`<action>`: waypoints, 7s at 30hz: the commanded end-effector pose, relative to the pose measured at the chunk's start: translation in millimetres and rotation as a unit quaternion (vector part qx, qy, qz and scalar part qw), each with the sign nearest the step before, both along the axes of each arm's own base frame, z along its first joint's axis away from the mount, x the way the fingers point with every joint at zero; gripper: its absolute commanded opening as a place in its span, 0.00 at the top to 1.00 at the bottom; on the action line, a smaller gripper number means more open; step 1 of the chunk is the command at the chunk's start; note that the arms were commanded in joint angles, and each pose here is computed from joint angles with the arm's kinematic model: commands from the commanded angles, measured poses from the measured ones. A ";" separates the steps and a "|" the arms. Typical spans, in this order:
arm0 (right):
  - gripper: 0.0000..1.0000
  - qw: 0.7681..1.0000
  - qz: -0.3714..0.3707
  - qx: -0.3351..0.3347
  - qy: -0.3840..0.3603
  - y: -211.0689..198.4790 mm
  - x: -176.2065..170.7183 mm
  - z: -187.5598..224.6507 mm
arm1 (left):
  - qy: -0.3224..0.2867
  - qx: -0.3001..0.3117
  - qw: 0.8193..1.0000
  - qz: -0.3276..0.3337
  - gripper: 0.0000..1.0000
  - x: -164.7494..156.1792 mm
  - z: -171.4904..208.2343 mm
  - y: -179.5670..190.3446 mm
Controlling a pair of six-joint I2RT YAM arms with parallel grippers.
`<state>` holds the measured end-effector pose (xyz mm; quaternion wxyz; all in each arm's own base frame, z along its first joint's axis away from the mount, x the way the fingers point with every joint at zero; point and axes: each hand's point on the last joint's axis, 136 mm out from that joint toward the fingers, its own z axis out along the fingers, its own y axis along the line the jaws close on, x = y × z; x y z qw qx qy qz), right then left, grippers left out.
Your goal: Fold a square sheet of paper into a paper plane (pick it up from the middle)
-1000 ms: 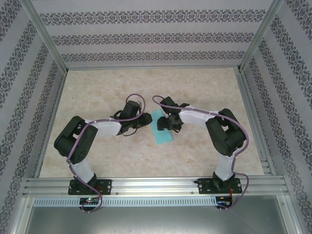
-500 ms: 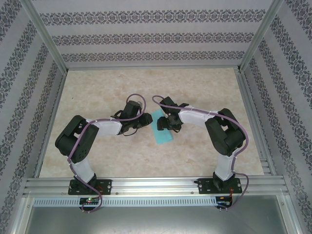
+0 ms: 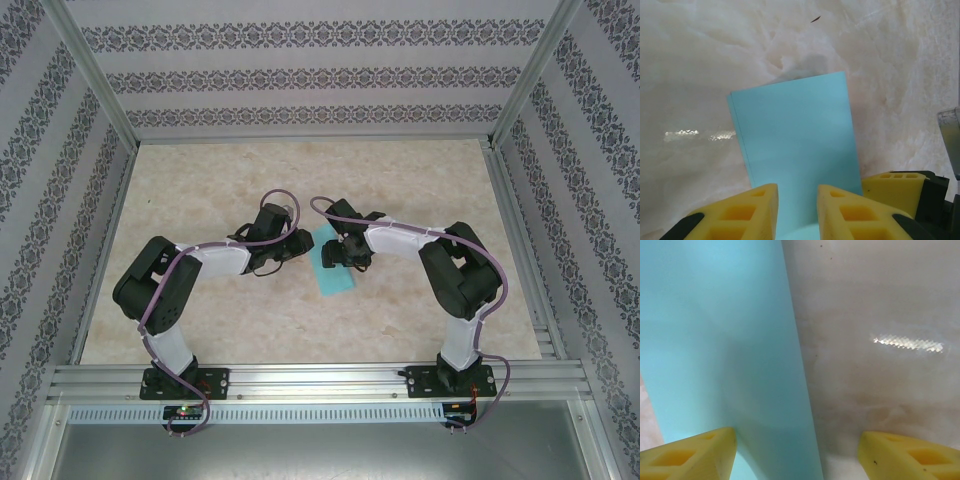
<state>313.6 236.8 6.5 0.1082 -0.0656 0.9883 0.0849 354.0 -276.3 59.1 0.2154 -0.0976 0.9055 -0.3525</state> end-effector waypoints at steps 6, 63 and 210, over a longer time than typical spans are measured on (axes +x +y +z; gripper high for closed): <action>0.29 0.996 0.023 -0.040 0.074 -11.4 -33.2 -66.1 | 0.003 -0.010 1.000 -0.016 0.75 5.6 8.3 -8.9; 0.29 0.995 0.019 0.092 -0.021 17.3 -3.3 31.8 | 0.168 0.130 0.977 -0.029 0.88 -40.6 -91.8 24.2; 0.87 0.957 0.000 0.288 0.021 24.4 12.8 41.8 | 0.217 0.192 0.956 -0.040 0.96 -65.4 -125.6 47.4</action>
